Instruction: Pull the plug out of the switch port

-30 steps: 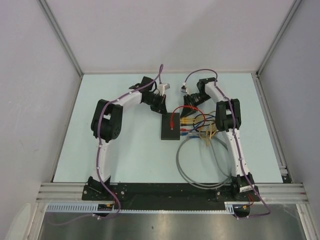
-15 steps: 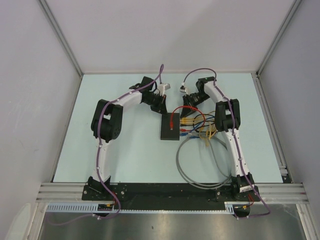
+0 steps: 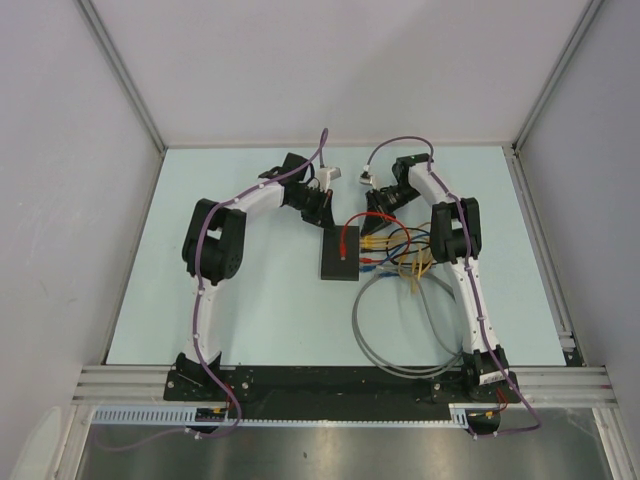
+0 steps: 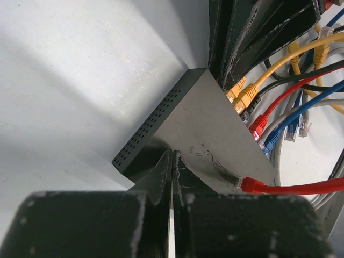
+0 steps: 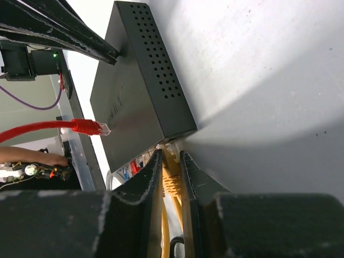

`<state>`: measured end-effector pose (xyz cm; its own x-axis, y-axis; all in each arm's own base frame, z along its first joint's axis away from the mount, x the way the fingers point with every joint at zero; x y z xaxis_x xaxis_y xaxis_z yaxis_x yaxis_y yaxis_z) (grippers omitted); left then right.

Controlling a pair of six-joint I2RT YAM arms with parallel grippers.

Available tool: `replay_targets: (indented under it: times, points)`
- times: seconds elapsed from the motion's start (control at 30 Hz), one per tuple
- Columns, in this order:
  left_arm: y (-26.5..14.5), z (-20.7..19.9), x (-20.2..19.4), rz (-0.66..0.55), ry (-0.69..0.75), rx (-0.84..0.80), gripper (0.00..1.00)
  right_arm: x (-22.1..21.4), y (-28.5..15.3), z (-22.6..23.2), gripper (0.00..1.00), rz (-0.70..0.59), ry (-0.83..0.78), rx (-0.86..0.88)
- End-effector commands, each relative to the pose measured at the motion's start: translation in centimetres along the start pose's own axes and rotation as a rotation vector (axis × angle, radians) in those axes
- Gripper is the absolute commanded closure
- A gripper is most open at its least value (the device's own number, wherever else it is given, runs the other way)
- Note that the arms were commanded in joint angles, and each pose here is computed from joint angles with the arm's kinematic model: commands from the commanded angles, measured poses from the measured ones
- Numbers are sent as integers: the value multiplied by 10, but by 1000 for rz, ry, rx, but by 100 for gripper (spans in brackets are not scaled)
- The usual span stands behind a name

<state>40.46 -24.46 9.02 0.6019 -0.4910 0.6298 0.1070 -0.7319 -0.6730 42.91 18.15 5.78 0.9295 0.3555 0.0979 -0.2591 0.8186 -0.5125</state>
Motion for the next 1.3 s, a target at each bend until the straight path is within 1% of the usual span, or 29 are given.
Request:
replay_targets:
  times: [0.0, 0.1, 0.23, 0.37, 0.5, 0.63, 0.87, 0.97, 1.03, 1.1, 1.13, 1.17, 1.27]
  points:
    - [14, 13, -36, 148, -2, 95, 100, -12, -1, -27, 100, 76, -20, -157]
    - [13, 12, -35, 147, 0, 94, 100, -6, -7, -30, 100, 41, -17, -169]
    - [14, 12, -35, 149, 1, 91, 100, 1, -12, -24, 100, 19, -57, -163]
    - [14, 12, -35, 148, 4, 89, 100, 0, -16, -20, 100, 24, -93, -152]
    - [14, 11, -35, 148, 8, 85, 100, -7, -20, -18, 100, 56, -152, -136]
    - [16, 11, -36, 150, 12, 81, 100, -12, -25, -20, 100, 59, -153, -109]
    - [15, 8, -35, 149, 22, 78, 100, -10, -38, -17, 100, 20, -158, -79]
    - [16, 8, -35, 149, 21, 75, 100, -3, -48, -4, 100, -21, -185, -72]
    - [16, 8, -35, 148, 22, 74, 100, 6, -59, 11, 100, -72, -229, -83]
    - [16, 8, -34, 148, 22, 74, 100, 14, -67, 22, 100, -121, -222, -93]
    - [16, 8, -34, 146, 22, 73, 100, 23, -79, 31, 100, -176, -268, -114]
    - [15, 8, -33, 143, 22, 75, 100, 27, -85, 36, 100, -205, -246, -122]
    - [16, 9, -32, 142, 19, 69, 100, 43, -113, 48, 100, -320, -301, -200]
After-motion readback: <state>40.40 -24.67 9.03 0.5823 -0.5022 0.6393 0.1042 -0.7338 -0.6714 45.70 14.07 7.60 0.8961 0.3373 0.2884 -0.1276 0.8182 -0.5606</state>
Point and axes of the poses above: each gripper's point midway between its finger pads, its own y axis out along the fingers, its own z axis along the line the jaws close on, x = y × z, the point moved 7 cm from there along -y, back along the fingers, and after that the axes turned 14 degrees about y, right-handed, at the moved point
